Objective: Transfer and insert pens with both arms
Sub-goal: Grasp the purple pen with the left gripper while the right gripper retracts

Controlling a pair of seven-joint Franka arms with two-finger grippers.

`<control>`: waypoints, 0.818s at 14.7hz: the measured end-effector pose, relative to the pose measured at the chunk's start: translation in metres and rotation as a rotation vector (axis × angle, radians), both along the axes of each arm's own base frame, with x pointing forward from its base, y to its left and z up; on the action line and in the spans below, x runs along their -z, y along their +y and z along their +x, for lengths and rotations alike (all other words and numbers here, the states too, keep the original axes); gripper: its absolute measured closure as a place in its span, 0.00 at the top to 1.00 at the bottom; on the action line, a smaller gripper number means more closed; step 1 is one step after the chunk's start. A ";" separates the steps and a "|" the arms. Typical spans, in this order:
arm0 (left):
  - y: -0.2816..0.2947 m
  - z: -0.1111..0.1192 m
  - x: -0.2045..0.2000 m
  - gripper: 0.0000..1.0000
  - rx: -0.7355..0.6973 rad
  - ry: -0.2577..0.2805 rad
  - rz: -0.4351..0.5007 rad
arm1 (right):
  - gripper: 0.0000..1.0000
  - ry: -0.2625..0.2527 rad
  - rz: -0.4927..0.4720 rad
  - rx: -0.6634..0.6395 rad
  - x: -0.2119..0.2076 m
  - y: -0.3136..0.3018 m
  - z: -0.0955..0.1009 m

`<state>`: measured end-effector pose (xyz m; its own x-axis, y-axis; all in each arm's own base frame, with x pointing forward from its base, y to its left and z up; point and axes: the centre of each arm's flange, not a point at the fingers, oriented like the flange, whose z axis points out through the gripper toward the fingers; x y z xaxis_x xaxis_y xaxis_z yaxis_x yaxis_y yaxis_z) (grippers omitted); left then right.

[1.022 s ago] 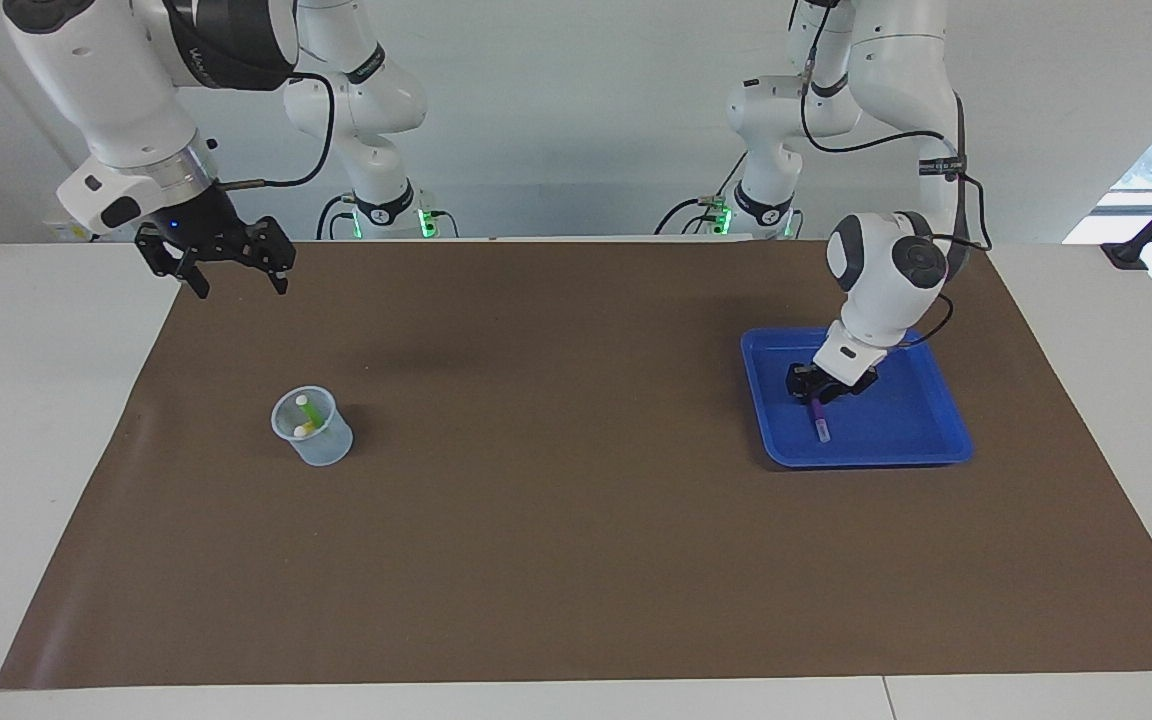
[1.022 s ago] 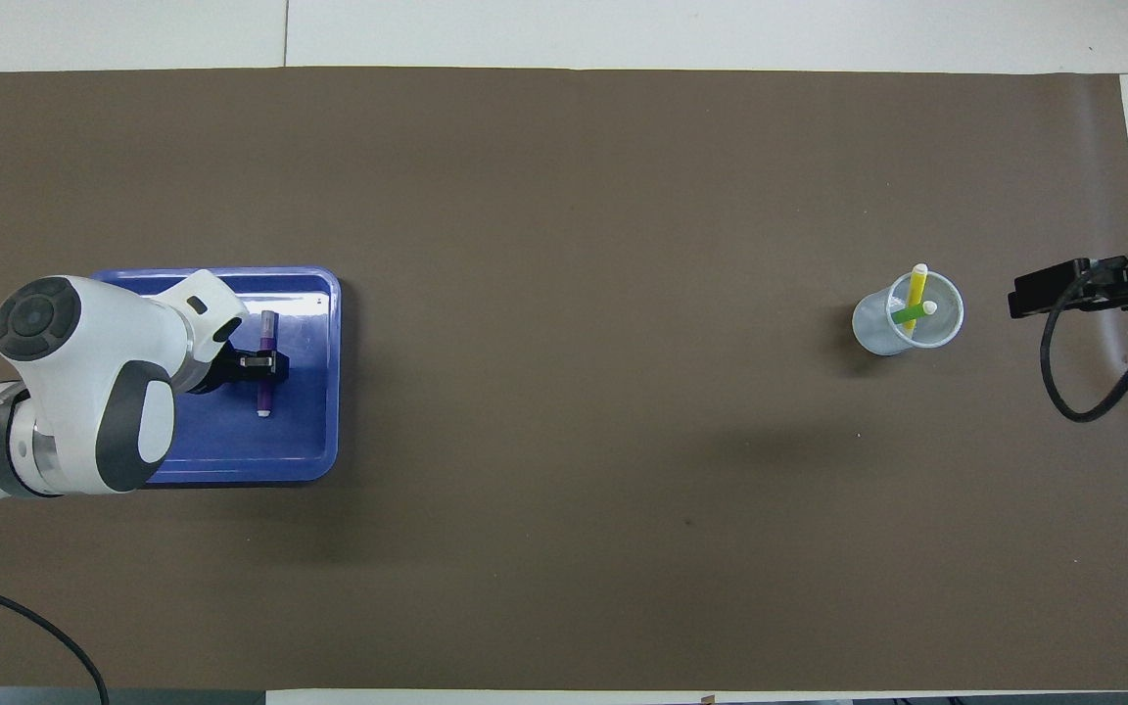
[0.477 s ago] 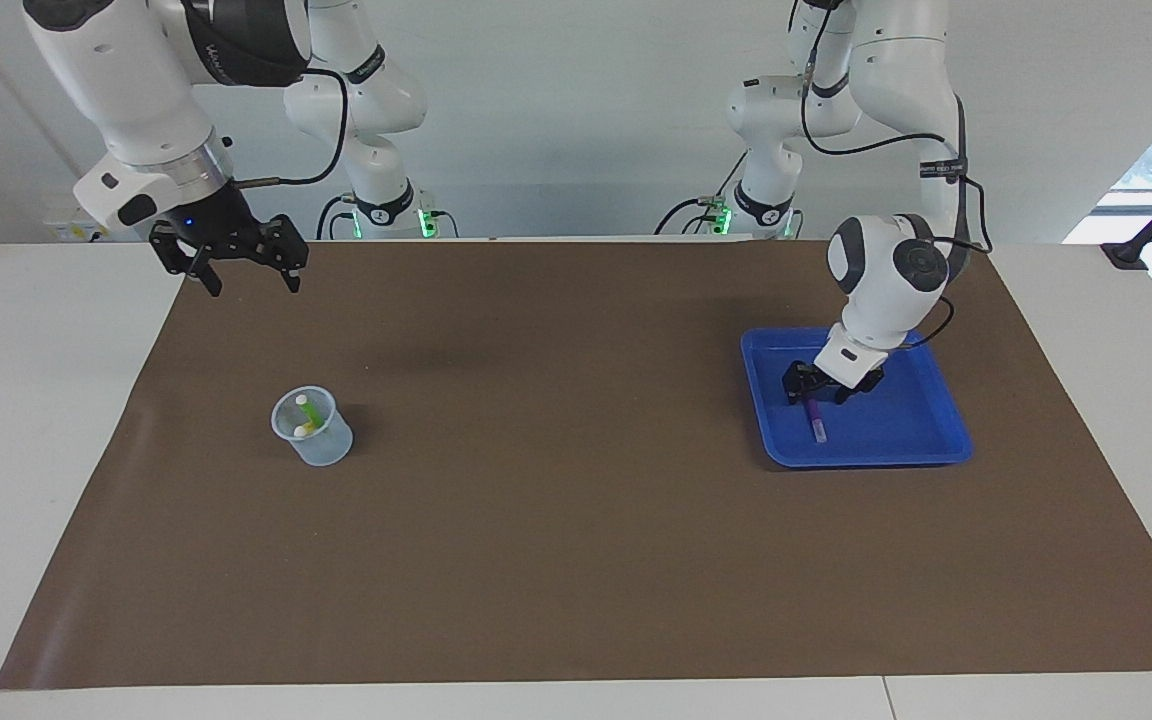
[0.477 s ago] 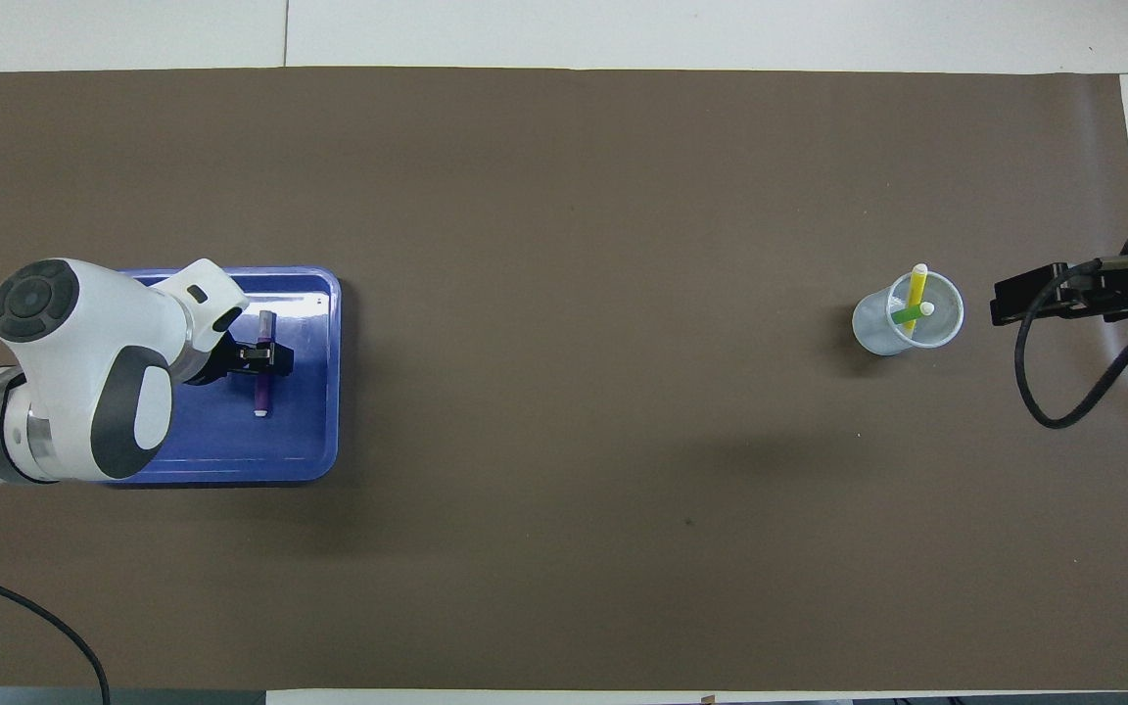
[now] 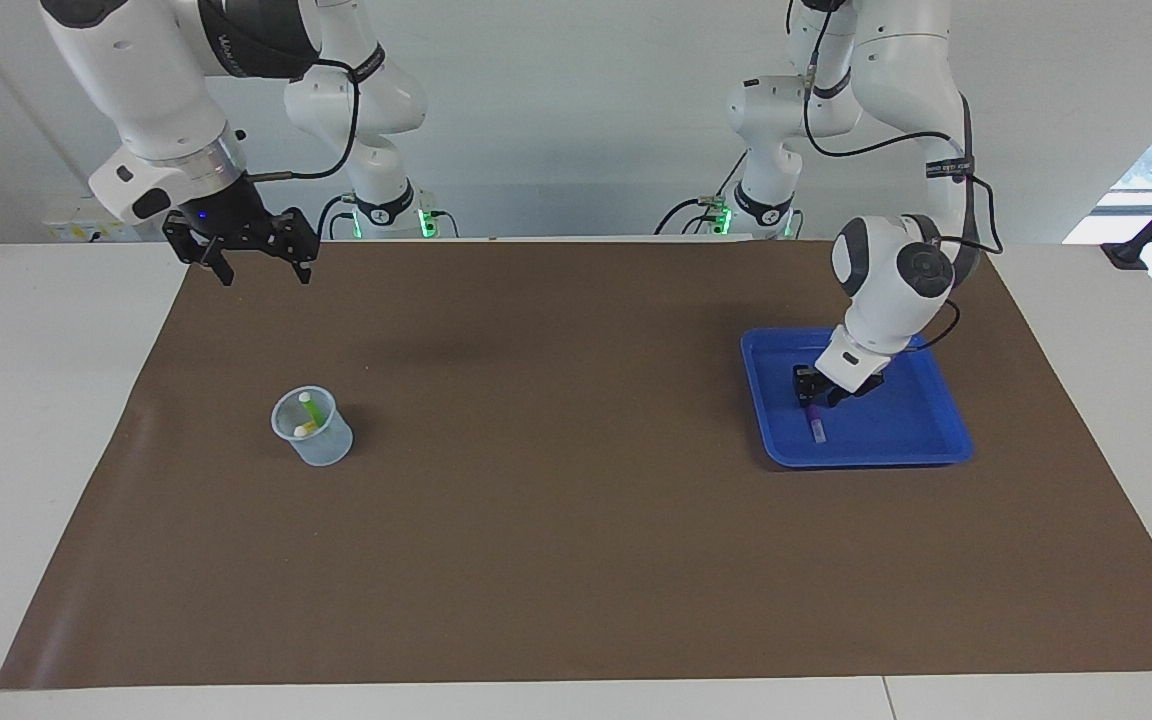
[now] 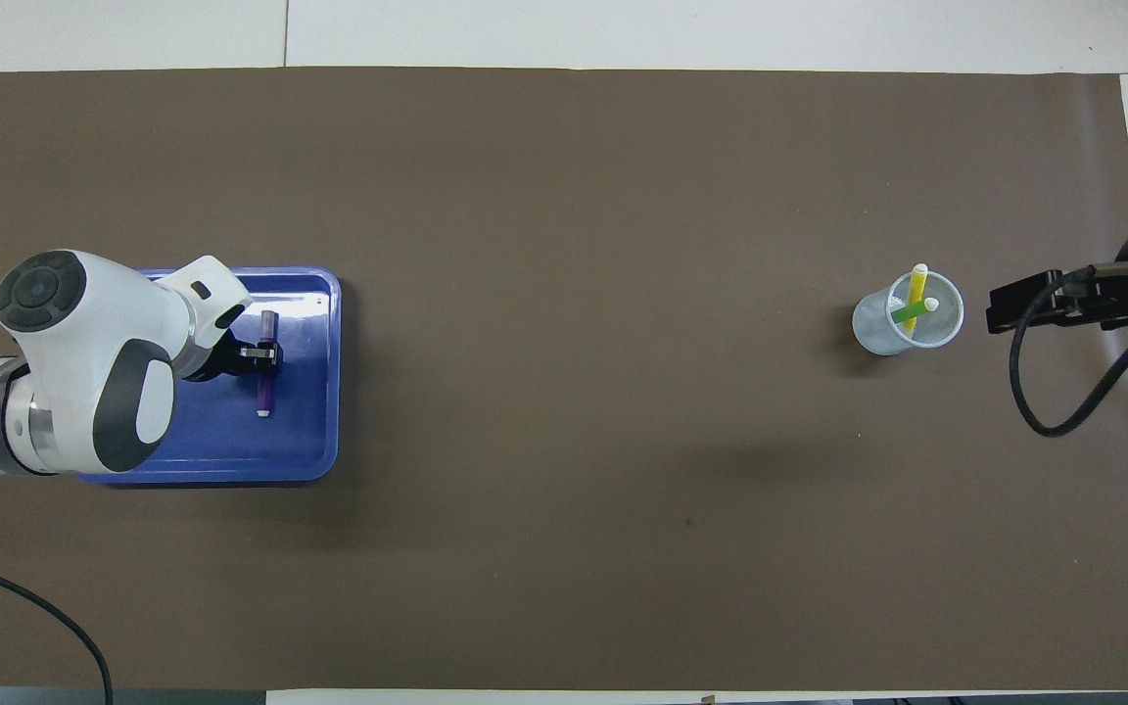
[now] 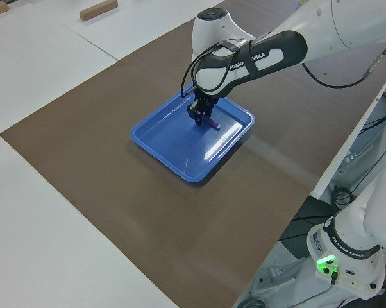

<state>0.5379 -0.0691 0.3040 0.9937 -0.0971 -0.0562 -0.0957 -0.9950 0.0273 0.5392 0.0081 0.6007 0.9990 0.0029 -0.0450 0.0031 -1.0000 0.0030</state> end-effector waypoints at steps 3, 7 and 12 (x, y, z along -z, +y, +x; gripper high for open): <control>0.000 0.000 0.000 0.17 0.002 0.001 0.001 | 1.00 0.006 -0.001 0.000 0.000 0.000 -0.001; 0.000 0.000 0.000 0.17 0.003 0.001 0.001 | 1.00 0.003 -0.007 0.000 -0.003 -0.001 -0.003; 0.002 0.005 -0.011 0.17 -0.001 0.039 0.005 | 1.00 0.008 -0.024 -0.001 -0.008 -0.002 -0.005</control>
<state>0.5428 -0.0672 0.3150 0.9908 -0.0961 -0.0953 -0.0940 -0.9952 0.0264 0.5346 0.0057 0.6087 0.9986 0.0031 -0.0527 0.0045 -0.9996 0.0267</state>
